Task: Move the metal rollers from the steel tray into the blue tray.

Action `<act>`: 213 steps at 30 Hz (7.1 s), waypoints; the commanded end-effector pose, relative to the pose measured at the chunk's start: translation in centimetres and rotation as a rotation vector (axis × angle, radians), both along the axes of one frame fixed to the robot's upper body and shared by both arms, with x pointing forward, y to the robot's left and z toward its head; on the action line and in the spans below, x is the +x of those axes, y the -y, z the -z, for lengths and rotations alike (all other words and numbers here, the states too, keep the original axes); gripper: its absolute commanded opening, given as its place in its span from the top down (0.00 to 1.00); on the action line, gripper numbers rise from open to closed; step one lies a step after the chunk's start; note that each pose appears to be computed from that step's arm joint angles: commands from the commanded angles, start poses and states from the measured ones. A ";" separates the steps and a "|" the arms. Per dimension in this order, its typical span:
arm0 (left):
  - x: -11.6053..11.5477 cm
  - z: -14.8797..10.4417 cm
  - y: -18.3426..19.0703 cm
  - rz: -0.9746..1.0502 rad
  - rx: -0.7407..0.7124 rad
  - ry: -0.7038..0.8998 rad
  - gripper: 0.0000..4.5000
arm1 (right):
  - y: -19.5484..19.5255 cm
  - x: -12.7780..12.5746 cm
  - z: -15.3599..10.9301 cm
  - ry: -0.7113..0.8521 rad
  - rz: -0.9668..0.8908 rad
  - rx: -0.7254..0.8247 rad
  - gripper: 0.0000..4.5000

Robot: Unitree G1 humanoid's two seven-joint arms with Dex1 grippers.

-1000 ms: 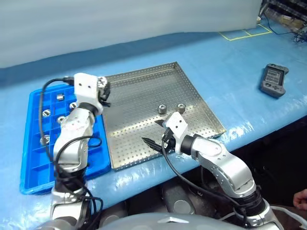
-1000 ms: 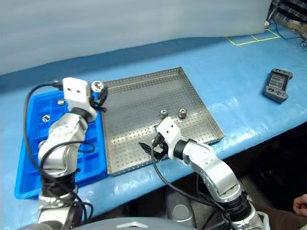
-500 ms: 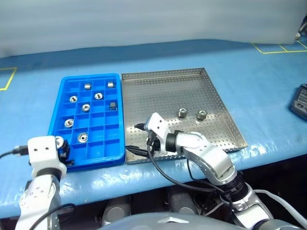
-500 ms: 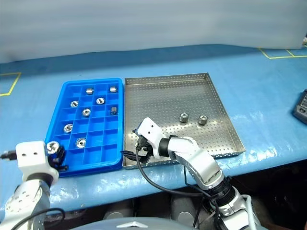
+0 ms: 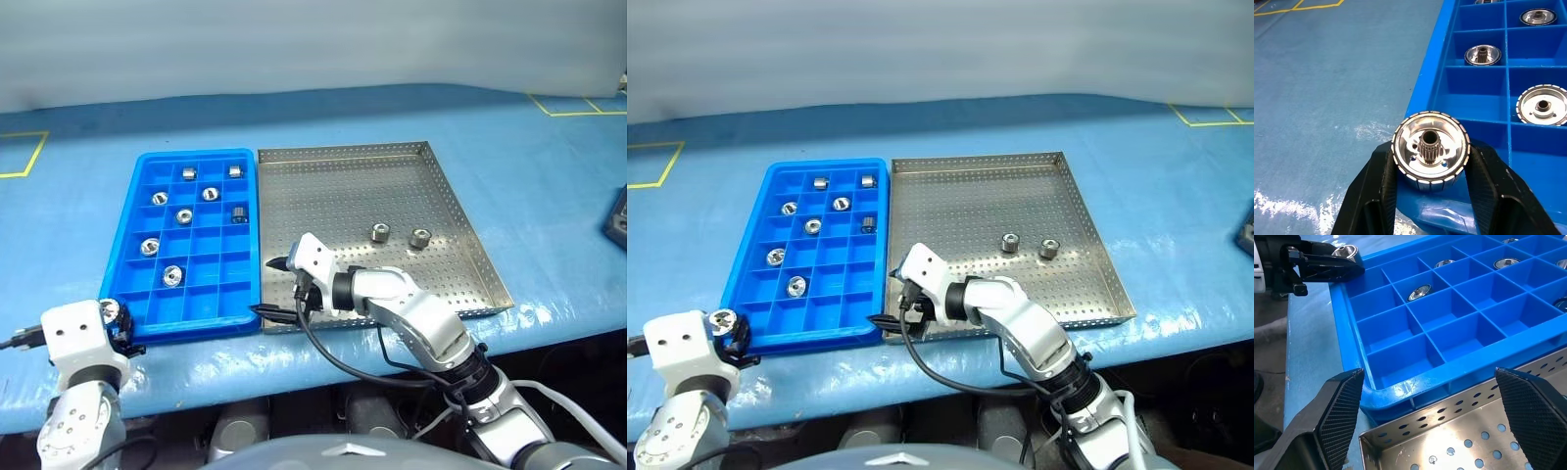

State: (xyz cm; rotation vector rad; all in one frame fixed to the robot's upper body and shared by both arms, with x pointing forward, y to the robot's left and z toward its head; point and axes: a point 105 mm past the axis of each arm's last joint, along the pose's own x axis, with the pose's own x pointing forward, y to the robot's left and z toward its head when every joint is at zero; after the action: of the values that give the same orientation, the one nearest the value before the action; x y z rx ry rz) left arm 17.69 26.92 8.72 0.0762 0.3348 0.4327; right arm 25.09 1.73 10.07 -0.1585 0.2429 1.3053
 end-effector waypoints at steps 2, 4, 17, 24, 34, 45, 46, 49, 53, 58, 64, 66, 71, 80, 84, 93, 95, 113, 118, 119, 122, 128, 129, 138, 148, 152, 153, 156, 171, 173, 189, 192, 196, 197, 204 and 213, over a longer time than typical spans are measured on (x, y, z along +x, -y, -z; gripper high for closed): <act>1.2 -1.2 -0.1 0.031 0.020 0.049 0.62 | 0.2 -0.1 -1.2 0.043 0.016 0.033 0.00; 1.5 -1.1 -0.1 0.047 0.023 0.036 0.62 | 0.4 -0.1 -1.1 0.043 0.031 0.034 0.00; 3.2 -1.4 0.1 0.102 0.010 0.028 0.01 | 1.7 0.0 -1.1 0.050 0.114 0.029 0.00; 7.6 -4.0 3.4 0.309 -0.030 0.179 0.01 | 2.2 0.3 -1.3 0.059 0.153 0.028 0.00; 15.0 -5.5 12.6 0.818 -0.089 0.228 0.01 | 5.2 1.2 -1.5 0.093 0.335 0.011 0.00; 19.3 -3.9 19.8 1.045 -0.204 0.179 0.01 | 8.3 1.2 -1.4 0.102 0.523 -0.008 0.00; 19.6 -3.7 20.1 1.048 -0.197 0.169 0.01 | 8.4 1.2 -1.4 0.102 0.531 -0.007 0.00; 20.4 -3.0 21.2 1.077 -0.195 0.141 0.01 | 8.6 1.2 -1.4 0.104 0.551 -0.006 0.00; 20.9 -2.0 22.4 1.109 -0.188 0.097 0.01 | 8.7 1.1 -1.4 0.107 0.567 -0.002 0.00; 21.1 -0.8 23.2 1.121 -0.181 0.056 0.01 | 8.7 1.1 -1.5 0.111 0.574 0.004 0.00; 21.0 -0.6 23.3 1.122 -0.167 0.048 0.01 | 8.5 1.1 -1.5 0.114 0.572 0.010 0.00; 21.0 -0.5 23.0 1.117 -0.160 0.047 0.01 | 8.5 1.1 -1.5 0.113 0.571 0.009 0.00; 20.9 -0.5 22.5 1.104 -0.148 0.046 0.01 | 8.3 1.2 -1.5 0.112 0.562 0.012 0.00; 20.5 0.1 22.2 1.099 -0.153 0.032 0.01 | 7.9 1.0 -1.3 0.104 0.545 0.012 0.00; 20.3 0.2 22.1 1.098 -0.152 0.027 0.01 | 7.9 1.1 -1.3 0.102 0.541 0.012 0.00; 20.2 0.2 22.0 1.104 -0.145 0.023 0.01 | 7.7 1.1 -1.2 0.099 0.533 0.010 0.00; 20.2 0.2 22.1 1.106 -0.143 0.022 0.01 | 7.7 1.1 -1.2 0.100 0.532 0.011 0.00; 21.3 -1.9 19.7 1.004 -0.049 0.106 0.01 | 7.6 1.1 -1.1 0.094 0.529 0.011 0.00; 22.7 -3.2 15.4 0.763 0.015 0.186 0.01 | 7.2 1.0 -1.0 0.086 0.513 0.013 0.00; 22.9 -3.3 14.8 0.727 0.022 0.195 0.01 | 7.1 1.0 -1.0 0.086 0.509 0.014 0.00; 23.1 -3.0 13.6 0.669 0.049 0.189 0.01 | 6.9 1.0 -1.0 0.086 0.499 0.015 0.00; 22.8 -1.3 13.1 0.638 0.030 0.109 0.01 | 6.6 1.1 -1.0 0.087 0.487 0.019 0.00; 22.7 -0.9 13.0 0.632 0.030 0.090 0.01 | 6.6 1.1 -1.0 0.087 0.486 0.019 0.00; 22.0 1.4 13.0 0.620 -0.006 -0.054 0.01 | 6.6 1.1 -1.0 0.087 0.489 0.018 0.00; 22.0 0.5 13.2 0.628 -0.025 -0.027 0.43 | 6.7 1.1 -0.9 0.089 0.487 0.016 0.00; 21.8 -1.4 13.7 0.638 -0.040 0.063 0.62 | 6.7 1.1 -0.9 0.088 0.483 0.011 0.00; 21.7 -1.9 13.8 0.642 -0.039 0.088 0.62 | 6.7 1.1 -0.9 0.087 0.481 0.010 0.00; 21.0 -4.3 14.3 0.669 -0.029 0.209 0.62 | 6.6 1.1 -0.8 0.085 0.473 0.006 0.00; 13.4 -8.1 4.7 0.274 0.111 0.402 0.62 | 4.9 0.8 -1.1 0.085 0.361 0.018 0.00; 12.4 -7.1 3.8 0.231 0.113 0.357 0.62 | 4.7 0.8 -1.1 0.086 0.344 0.019 0.00; 10.2 -0.2 3.3 0.161 0.018 0.083 0.62 | 4.3 1.0 -1.1 0.089 0.319 0.022 0.00; 10.5 -0.1 3.4 0.174 0.012 0.082 0.62 | 4.4 0.9 -1.1 0.088 0.328 0.023 0.00; 10.8 -0.1 3.7 0.193 0.007 0.086 0.46 | 4.5 0.9 -1.0 0.087 0.338 0.023 0.00; 10.9 -0.2 3.8 0.200 0.008 0.090 0.40 | 4.5 0.9 -1.0 0.087 0.342 0.023 0.00; 12.0 -1.8 6.0 0.314 -0.011 0.182 0.02 | 6.4 2.4 -0.7 0.095 0.500 -0.005 0.00; 11.8 -4.5 12.4 0.705 -0.042 0.330 0.02 | 11.4 6.9 -1.6 0.150 0.942 0.012 0.00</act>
State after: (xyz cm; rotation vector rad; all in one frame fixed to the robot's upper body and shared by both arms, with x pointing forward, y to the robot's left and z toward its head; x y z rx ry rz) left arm 29.93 15.94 11.22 0.0690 0.0686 -0.1772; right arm 31.29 -8.83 10.11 -0.1134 0.2113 0.4260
